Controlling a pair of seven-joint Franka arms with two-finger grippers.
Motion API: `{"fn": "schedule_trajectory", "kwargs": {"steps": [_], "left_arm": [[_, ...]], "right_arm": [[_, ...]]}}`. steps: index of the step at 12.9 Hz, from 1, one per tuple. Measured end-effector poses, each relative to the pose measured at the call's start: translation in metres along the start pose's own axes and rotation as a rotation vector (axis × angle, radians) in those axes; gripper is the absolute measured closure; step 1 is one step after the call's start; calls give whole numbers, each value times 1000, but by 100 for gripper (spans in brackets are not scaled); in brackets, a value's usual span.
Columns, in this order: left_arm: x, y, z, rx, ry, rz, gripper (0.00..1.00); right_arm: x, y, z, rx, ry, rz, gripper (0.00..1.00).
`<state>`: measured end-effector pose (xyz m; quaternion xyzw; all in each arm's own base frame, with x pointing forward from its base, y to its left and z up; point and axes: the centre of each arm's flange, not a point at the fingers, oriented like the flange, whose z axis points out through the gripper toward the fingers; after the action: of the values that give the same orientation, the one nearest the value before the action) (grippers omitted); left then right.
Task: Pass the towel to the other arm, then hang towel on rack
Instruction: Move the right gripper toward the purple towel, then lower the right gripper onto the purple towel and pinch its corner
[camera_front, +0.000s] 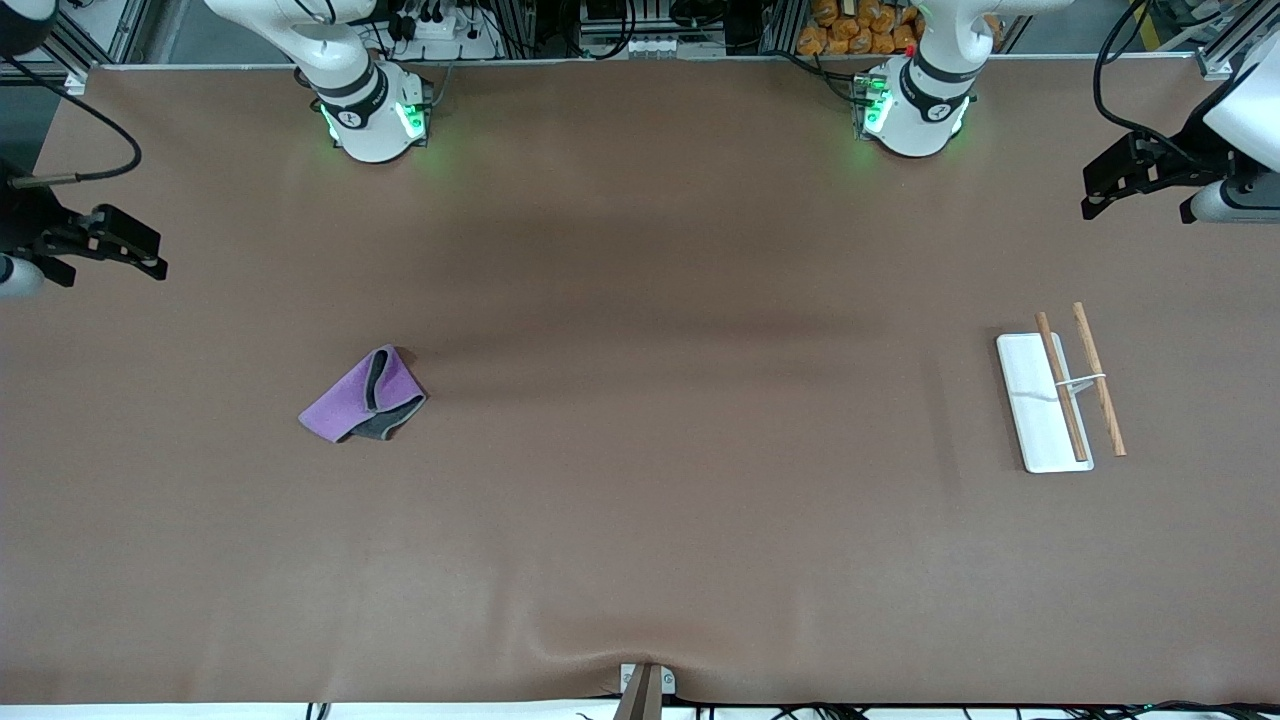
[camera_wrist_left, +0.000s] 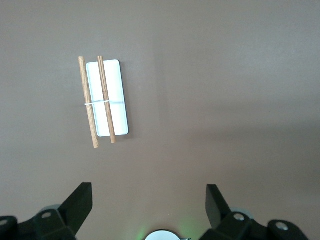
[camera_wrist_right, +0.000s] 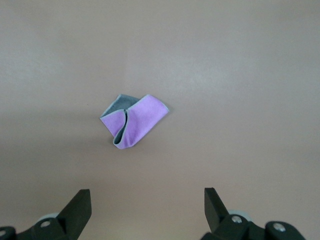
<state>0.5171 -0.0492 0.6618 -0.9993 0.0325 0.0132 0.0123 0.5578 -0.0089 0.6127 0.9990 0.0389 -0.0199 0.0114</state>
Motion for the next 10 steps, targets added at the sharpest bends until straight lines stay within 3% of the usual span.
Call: {"fn": "schedule_trajectory", "kwargs": {"steps": [2, 6, 10], "left_arm": [[1, -2, 2, 0, -5, -12, 0], [3, -2, 6, 0, -12, -37, 0], [5, -2, 8, 0, -18, -38, 0]], "right_arm": [[6, -1, 18, 4, -50, -3, 0], [23, -29, 54, 21, -78, -38, 0], [49, -37, 138, 62, -120, -32, 0]]}}
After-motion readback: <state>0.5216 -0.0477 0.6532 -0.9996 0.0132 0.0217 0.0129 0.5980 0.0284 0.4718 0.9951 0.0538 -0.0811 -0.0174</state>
